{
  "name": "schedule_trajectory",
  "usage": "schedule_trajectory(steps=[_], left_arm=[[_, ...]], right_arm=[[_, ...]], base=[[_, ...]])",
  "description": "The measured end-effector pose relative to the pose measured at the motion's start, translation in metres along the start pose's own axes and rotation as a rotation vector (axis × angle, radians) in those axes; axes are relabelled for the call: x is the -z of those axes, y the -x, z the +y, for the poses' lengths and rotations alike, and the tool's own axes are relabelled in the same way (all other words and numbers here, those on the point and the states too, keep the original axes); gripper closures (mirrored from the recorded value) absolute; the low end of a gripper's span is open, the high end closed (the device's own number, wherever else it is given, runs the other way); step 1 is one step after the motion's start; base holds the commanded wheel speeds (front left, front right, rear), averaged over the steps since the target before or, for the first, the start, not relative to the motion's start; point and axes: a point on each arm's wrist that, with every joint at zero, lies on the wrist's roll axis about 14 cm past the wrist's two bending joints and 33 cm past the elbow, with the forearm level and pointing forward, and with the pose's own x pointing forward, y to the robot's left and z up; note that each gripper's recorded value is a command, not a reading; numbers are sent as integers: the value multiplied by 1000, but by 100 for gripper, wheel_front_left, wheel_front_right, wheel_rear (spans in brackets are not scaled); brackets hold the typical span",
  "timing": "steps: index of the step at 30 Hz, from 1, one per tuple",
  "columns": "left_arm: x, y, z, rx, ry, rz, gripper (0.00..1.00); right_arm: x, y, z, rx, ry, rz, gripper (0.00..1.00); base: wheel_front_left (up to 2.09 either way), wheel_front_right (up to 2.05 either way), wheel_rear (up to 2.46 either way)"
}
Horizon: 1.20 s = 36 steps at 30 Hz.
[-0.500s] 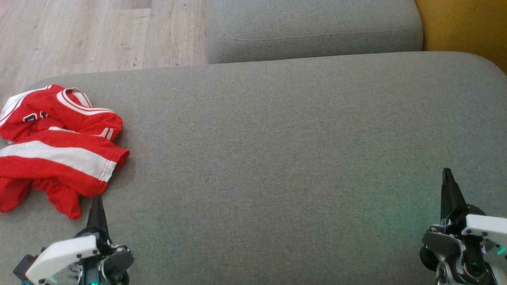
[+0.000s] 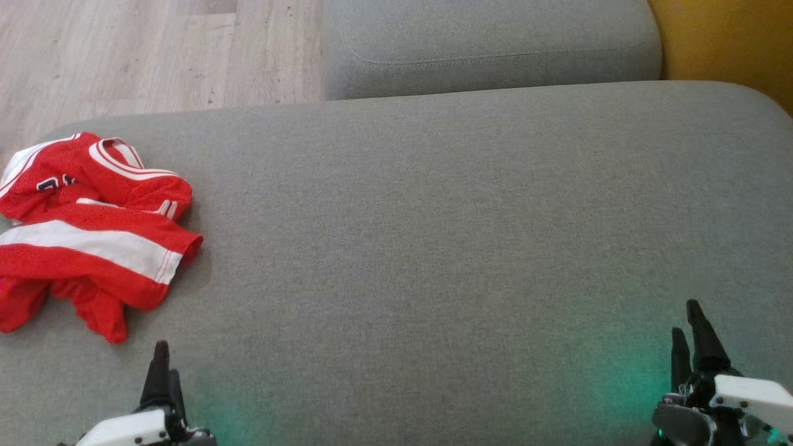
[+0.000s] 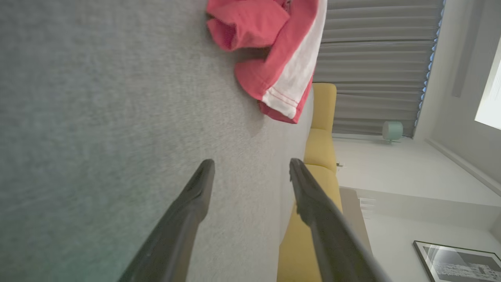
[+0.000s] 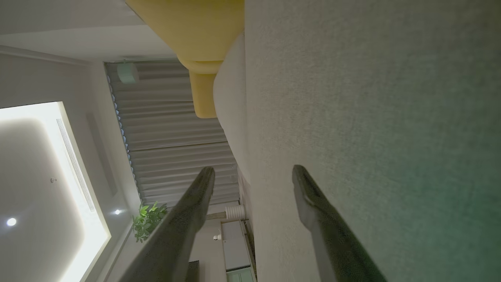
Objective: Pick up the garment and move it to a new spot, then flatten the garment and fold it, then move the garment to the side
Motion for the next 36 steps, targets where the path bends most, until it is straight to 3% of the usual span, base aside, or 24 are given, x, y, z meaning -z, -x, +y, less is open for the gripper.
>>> schedule_trajectory(steps=[17,36], left_arm=[[6,-2,-11,34,-49,-9,0],[16,-5,-33,94,-281,-7,0]], right_arm=[[3,0,3,-7,59,-16,0],[7,-3,27,-75,390,-25,0]], base=[[0,0,0],[0,0,0]])
